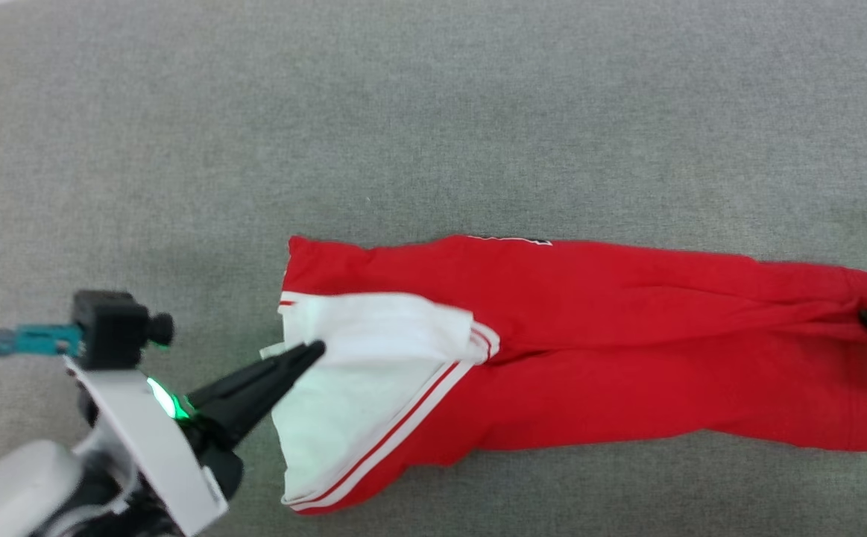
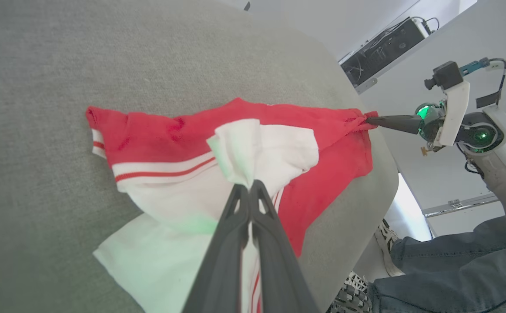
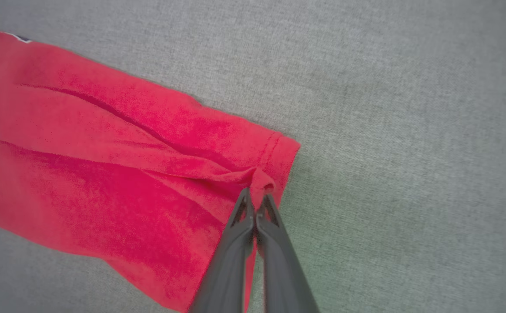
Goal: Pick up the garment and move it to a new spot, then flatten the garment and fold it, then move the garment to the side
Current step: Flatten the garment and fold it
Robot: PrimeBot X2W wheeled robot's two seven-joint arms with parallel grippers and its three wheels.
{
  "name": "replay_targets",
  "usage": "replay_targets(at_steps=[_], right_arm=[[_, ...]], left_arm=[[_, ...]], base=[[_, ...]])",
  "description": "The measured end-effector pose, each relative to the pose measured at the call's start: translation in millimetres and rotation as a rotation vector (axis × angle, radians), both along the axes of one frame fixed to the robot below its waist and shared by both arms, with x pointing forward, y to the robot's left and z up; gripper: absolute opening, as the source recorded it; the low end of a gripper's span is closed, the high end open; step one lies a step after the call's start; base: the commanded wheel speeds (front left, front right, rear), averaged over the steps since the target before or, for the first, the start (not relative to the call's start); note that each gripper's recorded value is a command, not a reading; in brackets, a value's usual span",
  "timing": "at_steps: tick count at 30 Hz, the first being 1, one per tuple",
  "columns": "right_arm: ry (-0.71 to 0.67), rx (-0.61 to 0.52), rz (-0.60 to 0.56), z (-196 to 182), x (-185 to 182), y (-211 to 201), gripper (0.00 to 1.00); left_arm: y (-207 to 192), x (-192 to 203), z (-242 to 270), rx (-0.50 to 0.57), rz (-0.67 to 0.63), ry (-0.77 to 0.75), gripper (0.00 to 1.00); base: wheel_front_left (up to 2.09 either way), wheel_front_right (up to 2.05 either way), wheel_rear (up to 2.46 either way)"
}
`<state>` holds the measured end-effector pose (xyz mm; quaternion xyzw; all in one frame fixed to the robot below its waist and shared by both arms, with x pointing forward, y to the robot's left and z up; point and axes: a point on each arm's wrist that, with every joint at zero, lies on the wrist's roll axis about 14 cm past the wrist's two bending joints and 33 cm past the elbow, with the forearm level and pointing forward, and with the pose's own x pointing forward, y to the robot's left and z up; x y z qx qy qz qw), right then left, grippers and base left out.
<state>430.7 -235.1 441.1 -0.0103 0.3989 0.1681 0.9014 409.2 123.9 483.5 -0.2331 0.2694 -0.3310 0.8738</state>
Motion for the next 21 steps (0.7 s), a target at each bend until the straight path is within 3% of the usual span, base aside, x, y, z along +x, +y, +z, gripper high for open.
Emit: replay_targets(at_steps=[18,19,20,21], right_arm=[[0.095,0.016,0.011,-36,-2,20,0.00],[0.095,0.017,0.011,-37,-2,20,0.05],[0.093,0.018,0.010,-36,-2,20,0.29],[0.089,0.018,0.007,-36,-1,20,0.49]], left_arm=[[-11,2,-70,0.155,-0.021,0.080,0.00],[-11,3,-71,0.155,-0.015,0.075,0.00],[-11,3,-71,0.156,-0.013,0.074,0.05],[-10,5,-71,0.158,-0.004,0.064,0.41]], base=[[0.00,0.00,0.00],[0.00,0.00,0.00],[0.00,0.00,0.00],[0.00,0.00,0.00]])
